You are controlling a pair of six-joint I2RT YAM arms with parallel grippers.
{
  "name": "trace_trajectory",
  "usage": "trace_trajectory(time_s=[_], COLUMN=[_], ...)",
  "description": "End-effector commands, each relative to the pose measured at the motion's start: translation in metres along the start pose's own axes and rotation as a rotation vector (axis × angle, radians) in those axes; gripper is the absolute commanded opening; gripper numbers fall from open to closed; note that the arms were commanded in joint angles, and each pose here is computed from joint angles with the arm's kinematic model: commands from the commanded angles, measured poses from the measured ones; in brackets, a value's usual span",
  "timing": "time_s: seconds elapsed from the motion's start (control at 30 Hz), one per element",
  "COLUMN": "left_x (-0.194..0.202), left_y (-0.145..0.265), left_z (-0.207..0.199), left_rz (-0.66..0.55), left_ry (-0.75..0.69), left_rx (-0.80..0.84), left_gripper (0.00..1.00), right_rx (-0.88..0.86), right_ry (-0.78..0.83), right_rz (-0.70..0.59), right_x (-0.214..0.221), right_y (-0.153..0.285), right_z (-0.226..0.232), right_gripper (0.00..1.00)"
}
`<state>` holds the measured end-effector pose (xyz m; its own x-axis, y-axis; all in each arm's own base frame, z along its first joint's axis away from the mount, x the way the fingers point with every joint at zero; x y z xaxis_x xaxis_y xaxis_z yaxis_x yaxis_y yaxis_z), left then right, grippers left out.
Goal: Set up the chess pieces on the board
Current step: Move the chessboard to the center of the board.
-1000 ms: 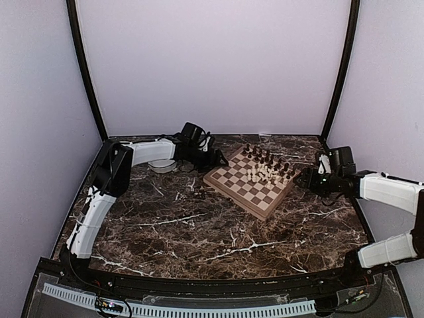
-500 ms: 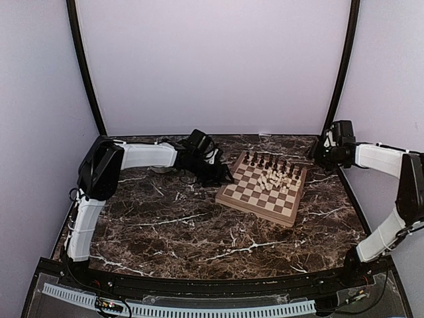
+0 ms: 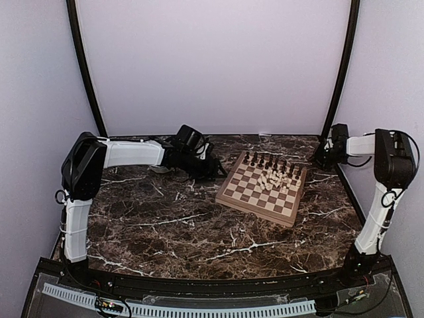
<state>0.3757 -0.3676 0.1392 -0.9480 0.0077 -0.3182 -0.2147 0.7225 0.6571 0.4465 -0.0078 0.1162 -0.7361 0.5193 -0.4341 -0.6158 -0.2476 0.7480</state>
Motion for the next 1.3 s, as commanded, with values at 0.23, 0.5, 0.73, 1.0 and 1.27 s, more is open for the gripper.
trace_trajectory(time_s=[0.23,0.5,0.73,1.0,1.27], left_x=[0.016,0.027,0.04,0.053,0.063], left_y=[0.01,0.004,0.006,0.013,0.017], left_z=[0.005,0.017,0.02,0.029,0.039], left_rz=[0.056,0.086,0.147,0.156,0.158], left_ry=[-0.017,-0.008,-0.036,-0.043,-0.048], left_rx=[0.02,0.029,0.043,0.02,-0.01], left_gripper=[0.61,0.65,0.69,0.7,0.72], right_rx=[-0.132,-0.156,-0.216,-0.254,-0.293], right_ry=[-0.013,-0.033,-0.068,-0.083,-0.085], right_rz=[0.011,0.045,0.107,0.179,0.27], right_x=[-0.028,-0.023,-0.01,0.015,0.046], right_y=[-0.039,-0.056,-0.067,-0.078,-0.092], right_z=[0.015,0.01,0.01,0.013,0.023], right_gripper=[0.22,0.21,0.2,0.19,0.18])
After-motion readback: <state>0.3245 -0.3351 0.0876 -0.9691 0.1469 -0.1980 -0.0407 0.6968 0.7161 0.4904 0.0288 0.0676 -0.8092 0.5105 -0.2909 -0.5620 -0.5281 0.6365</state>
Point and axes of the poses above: each gripper's point midway between its finger pads, its own y axis back along the fingers, its own z axis along the line the jaws close on, x = y × z, the point moved 6 cm from there along y, back along the fingers, and after that the axes turned 5 degrees about y, right-handed, at the moved point
